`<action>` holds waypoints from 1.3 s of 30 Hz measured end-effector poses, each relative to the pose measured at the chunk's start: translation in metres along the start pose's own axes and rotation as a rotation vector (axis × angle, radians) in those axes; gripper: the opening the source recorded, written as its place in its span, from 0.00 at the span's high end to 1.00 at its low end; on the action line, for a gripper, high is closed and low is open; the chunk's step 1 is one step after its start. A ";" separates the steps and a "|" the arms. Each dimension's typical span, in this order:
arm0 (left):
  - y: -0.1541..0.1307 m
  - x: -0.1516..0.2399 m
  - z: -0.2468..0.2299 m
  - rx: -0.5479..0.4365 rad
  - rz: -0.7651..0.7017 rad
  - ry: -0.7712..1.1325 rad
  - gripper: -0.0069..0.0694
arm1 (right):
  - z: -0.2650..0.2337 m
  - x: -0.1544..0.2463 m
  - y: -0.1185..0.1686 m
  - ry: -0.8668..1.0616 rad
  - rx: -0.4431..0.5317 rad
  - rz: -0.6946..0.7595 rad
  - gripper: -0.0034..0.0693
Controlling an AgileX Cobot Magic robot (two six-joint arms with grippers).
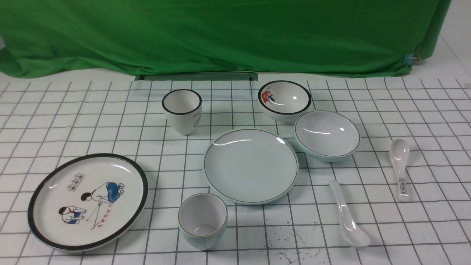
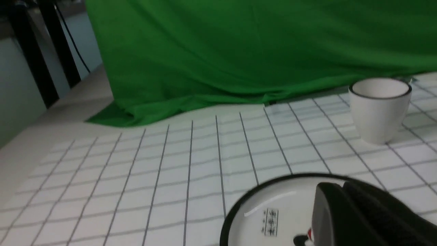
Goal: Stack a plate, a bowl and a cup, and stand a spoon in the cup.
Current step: Use the right arm to grab a blue rice bowl
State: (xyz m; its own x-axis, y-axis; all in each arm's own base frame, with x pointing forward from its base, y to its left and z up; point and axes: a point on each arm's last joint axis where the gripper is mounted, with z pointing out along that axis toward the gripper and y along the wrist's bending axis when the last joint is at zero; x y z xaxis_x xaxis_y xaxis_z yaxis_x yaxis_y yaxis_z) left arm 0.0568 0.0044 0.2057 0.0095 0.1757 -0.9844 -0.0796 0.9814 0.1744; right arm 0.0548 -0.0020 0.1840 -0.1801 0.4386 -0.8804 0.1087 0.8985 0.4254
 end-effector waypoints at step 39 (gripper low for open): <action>0.010 -0.057 -0.011 0.075 -1.026 -0.208 0.94 | -0.002 -0.013 0.010 -0.102 -0.122 0.304 0.66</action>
State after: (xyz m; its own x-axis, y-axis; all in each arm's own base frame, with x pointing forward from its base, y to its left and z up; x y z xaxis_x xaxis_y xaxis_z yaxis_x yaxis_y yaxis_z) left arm 0.0449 0.0034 0.2632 0.2087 -0.7405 -0.6389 0.1256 0.6681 -0.7333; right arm 0.0563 0.0009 0.1998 -0.0583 0.6879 -0.7235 0.0235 0.7255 0.6879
